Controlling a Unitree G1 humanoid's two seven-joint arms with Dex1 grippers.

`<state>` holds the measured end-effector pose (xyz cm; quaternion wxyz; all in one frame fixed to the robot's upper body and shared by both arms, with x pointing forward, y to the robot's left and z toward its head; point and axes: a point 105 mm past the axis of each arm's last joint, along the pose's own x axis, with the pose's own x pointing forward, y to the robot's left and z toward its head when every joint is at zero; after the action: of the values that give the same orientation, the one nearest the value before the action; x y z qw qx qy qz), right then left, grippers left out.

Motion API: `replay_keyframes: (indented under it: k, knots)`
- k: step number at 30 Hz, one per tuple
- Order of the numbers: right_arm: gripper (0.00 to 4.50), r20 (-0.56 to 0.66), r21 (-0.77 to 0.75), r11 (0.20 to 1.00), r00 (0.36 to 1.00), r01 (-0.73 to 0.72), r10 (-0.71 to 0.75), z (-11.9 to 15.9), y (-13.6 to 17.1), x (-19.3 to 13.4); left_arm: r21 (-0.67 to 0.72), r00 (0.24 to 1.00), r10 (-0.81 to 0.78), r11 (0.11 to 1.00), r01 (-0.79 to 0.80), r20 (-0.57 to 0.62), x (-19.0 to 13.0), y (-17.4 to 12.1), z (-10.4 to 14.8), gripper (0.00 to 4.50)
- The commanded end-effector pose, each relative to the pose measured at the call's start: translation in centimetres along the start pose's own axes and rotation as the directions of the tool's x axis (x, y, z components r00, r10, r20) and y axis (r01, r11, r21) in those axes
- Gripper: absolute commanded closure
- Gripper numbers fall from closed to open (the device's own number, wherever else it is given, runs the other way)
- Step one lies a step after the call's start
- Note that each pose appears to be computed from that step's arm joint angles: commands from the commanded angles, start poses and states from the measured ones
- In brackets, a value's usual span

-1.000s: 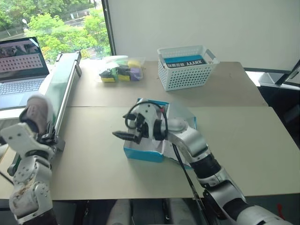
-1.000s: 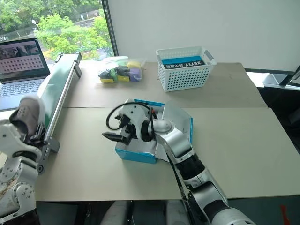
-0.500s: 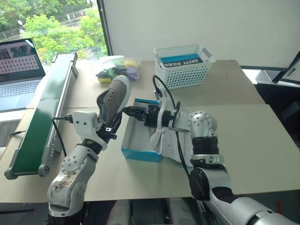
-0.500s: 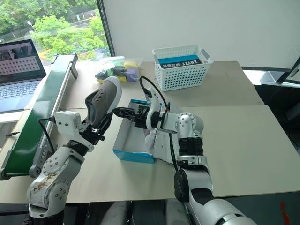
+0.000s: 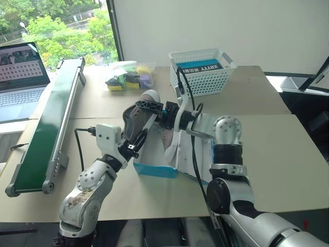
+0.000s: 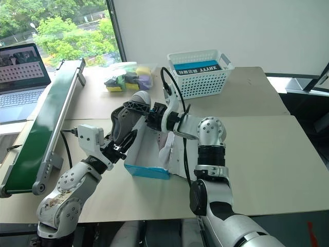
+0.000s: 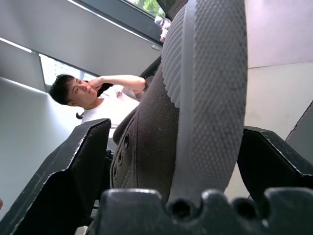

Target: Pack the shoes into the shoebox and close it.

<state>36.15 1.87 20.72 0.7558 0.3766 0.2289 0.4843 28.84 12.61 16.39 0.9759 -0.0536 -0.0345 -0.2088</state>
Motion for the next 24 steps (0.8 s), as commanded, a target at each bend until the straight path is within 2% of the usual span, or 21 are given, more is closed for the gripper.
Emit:
replay_keyframes:
  k: [1,3,4,7,12,15,17,19,20,22,24]
  knots:
    - [0.0,0.005,-0.033,0.989,0.989,-0.145,0.145,-0.3,4.1,1.9,0.024,0.999,-0.006,1.0,0.005,0.052,-0.2,-0.2,1.4,1.98]
    - [0.0,0.004,-0.039,0.989,0.99,-0.144,0.144,-0.4,4.2,1.9,0.034,0.999,0.004,0.999,-0.006,0.046,-0.2,0.0,1.3,1.98]
    - [0.52,0.005,-0.04,0.989,0.99,-0.143,0.143,-0.4,4.2,1.9,0.04,0.999,0.008,0.999,-0.01,0.043,-0.2,0.0,1.3,2.02]
    - [1.32,-0.005,-0.048,0.989,0.99,-0.142,0.142,-0.7,4.2,1.9,0.054,0.999,0.023,0.998,-0.025,0.035,-0.2,0.3,1.1,2.02]
    - [3.11,-0.006,-0.055,0.987,0.988,-0.151,0.151,-0.7,4.6,2.0,0.084,1.0,0.022,0.996,-0.023,0.017,-0.3,0.3,0.8,2.02]
    - [3.98,0.005,-0.06,0.988,0.99,-0.139,0.139,-0.4,4.5,2.1,0.122,1.0,0.031,0.992,-0.032,0.003,-0.2,0.5,0.4,2.02]
    - [3.98,0.012,-0.06,0.989,0.991,-0.133,0.134,-0.2,4.5,2.1,0.132,0.999,0.042,0.99,-0.043,0.016,-0.2,0.7,0.5,2.02]
    - [3.99,0.027,-0.061,0.992,0.993,-0.115,0.117,0.1,4.4,2.2,0.154,1.0,0.026,0.988,-0.027,0.009,-0.3,0.5,0.4,1.26]
    - [3.99,0.04,-0.062,0.993,0.994,-0.101,0.104,0.3,4.2,2.2,0.167,1.0,0.018,0.986,-0.017,0.001,-0.4,0.4,0.3,1.02]
    - [3.99,0.07,-0.064,0.996,0.995,-0.062,0.066,0.9,3.8,2.1,0.183,1.0,-0.008,0.983,0.011,-0.017,-0.5,0.0,0.1,0.15]
    - [3.99,0.096,-0.069,0.998,0.995,-0.01,0.017,1.6,3.3,2.0,0.188,0.999,-0.028,0.982,0.032,-0.023,-0.8,-0.1,0.1,0.15]
